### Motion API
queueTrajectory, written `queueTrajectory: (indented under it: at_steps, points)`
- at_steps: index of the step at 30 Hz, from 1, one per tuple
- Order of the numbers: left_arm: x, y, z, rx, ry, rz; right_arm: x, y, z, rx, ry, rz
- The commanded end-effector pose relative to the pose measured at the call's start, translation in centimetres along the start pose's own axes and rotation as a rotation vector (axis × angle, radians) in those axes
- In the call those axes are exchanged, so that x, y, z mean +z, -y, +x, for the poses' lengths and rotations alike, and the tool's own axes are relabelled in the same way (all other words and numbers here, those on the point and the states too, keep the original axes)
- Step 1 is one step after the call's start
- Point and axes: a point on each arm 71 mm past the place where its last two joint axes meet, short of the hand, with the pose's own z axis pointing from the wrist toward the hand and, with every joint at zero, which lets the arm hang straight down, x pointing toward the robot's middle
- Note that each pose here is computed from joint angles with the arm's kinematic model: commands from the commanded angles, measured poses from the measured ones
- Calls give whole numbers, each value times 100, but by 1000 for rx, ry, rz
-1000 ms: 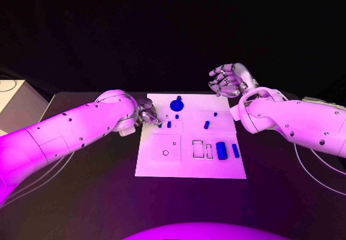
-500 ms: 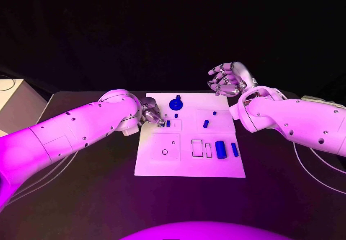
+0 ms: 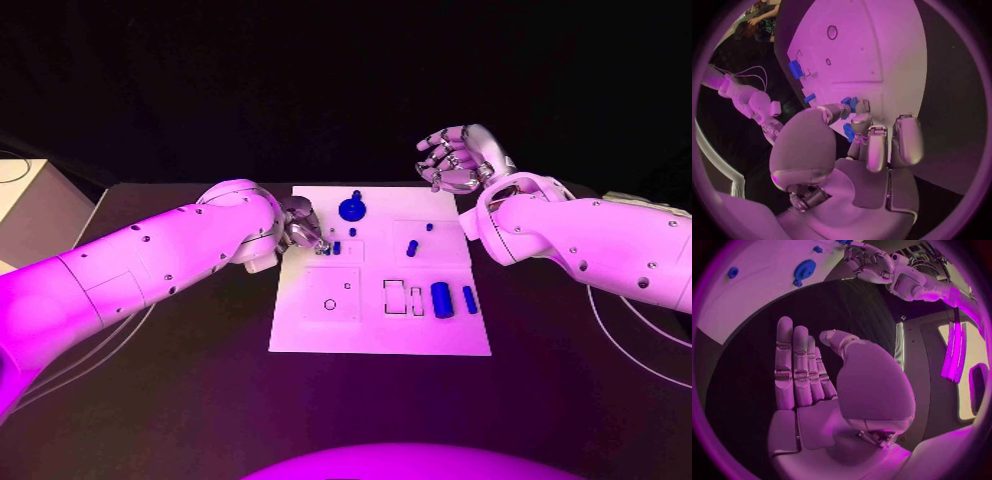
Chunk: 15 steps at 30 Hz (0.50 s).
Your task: Assemble the parts on the task board
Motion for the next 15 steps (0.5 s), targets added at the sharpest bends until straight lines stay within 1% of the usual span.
queueTrajectory:
  at_steps: [1,15]
  points:
    - [3,-43,14,23,9,-26,-2,-9,3,1,-5,-7]
    - [-26,-111,-24,27,36,-50,-2,-9,3,1,-4,-7]
